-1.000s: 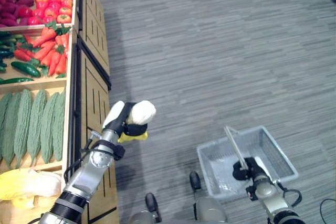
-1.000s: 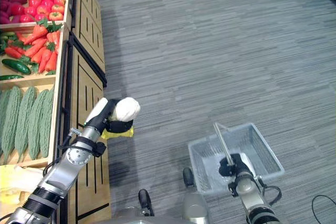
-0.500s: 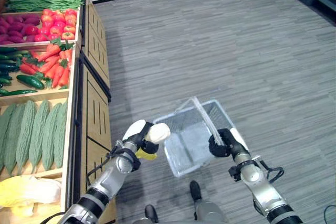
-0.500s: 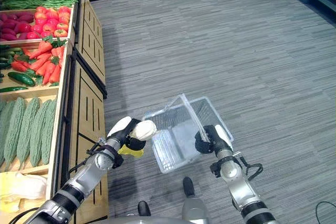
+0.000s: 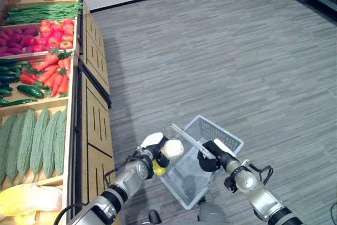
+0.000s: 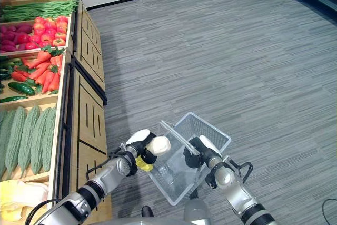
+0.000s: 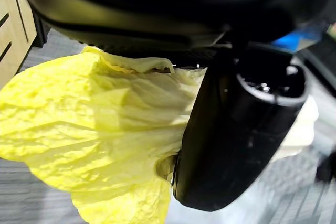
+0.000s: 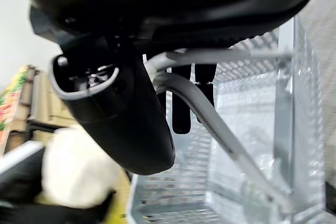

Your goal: Get the vegetables into the basket

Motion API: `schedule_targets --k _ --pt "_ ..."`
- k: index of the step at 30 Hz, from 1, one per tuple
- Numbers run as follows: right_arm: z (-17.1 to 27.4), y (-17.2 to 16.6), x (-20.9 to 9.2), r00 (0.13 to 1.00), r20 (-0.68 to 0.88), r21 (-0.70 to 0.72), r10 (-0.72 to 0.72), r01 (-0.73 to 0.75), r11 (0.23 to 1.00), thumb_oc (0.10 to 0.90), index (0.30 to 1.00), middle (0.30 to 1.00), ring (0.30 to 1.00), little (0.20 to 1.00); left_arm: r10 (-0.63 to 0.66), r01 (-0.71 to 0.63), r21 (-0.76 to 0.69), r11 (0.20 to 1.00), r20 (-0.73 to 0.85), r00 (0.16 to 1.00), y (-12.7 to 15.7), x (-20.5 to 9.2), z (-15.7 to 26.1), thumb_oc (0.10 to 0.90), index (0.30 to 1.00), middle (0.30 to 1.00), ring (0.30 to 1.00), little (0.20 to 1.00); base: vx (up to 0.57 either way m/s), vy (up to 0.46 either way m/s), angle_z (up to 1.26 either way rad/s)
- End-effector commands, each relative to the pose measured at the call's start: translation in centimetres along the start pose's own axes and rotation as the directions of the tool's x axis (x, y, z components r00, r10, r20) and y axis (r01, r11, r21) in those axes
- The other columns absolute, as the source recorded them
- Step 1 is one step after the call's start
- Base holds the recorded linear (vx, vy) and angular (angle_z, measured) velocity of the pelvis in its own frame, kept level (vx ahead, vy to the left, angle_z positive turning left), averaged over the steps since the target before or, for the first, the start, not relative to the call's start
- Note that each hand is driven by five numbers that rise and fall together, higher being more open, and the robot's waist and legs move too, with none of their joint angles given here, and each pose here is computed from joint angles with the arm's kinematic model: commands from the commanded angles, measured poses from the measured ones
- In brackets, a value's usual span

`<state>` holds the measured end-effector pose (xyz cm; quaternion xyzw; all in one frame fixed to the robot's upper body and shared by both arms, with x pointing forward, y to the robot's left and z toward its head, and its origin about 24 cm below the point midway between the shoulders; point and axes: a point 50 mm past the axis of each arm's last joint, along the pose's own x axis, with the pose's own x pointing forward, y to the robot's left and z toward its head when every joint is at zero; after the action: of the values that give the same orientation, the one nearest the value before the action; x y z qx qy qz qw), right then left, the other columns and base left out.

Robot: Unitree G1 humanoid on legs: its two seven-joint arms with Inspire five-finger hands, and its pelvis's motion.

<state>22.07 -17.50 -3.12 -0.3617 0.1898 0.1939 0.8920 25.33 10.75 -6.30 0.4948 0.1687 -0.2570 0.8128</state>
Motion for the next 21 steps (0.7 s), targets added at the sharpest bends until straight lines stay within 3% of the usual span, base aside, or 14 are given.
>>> schedule_targets --k 1,13,14,15,21 --pt "10.9 -3.9 0.3 0.865 0.486 0.067 -0.123 0.103 0.992 0.4 0.3 0.3 0.3 0.3 0.07 -0.078 0.158 0.984 0.052 0.996 3.1 1.7 1.5 0.4 0.3 0.3 0.3 0.3 0.0 0.0 0.0" --pt "17.3 -3.2 0.0 0.732 0.68 0.042 -0.05 0.03 0.999 0.4 0.3 0.3 0.3 0.3 -0.017 0.009 0.305 0.952 0.024 1.0 1.1 2.8 2.5 0.4 0.3 0.3 0.3 0.3 -0.01 0.002 -0.03" --pt "18.3 -2.9 -0.1 0.707 0.706 0.04 -0.029 0.001 0.999 0.4 0.3 0.3 0.3 0.3 -0.025 0.013 0.34 0.94 0.033 0.999 0.9 3.0 3.0 0.625 0.616 0.616 0.616 0.616 -0.05 0.013 -0.17" --pt "18.8 -2.7 -0.1 0.697 0.717 0.024 -0.015 -0.003 1.0 0.4 0.3 0.3 0.3 0.3 -0.033 0.018 0.358 0.934 0.035 0.999 0.8 3.0 3.2 0.9 1.0 1.0 1.0 1.0 -0.06 0.01 -0.28" --pt "18.6 -2.5 0.0 0.707 0.707 0.019 -0.013 0.0 1.0 0.4 0.3 0.3 0.3 0.3 -0.038 0.024 0.363 0.931 0.03 0.999 0.7 3.0 3.1 0.9 1.0 1.0 1.0 1.0 -0.01 -0.013 -0.19"
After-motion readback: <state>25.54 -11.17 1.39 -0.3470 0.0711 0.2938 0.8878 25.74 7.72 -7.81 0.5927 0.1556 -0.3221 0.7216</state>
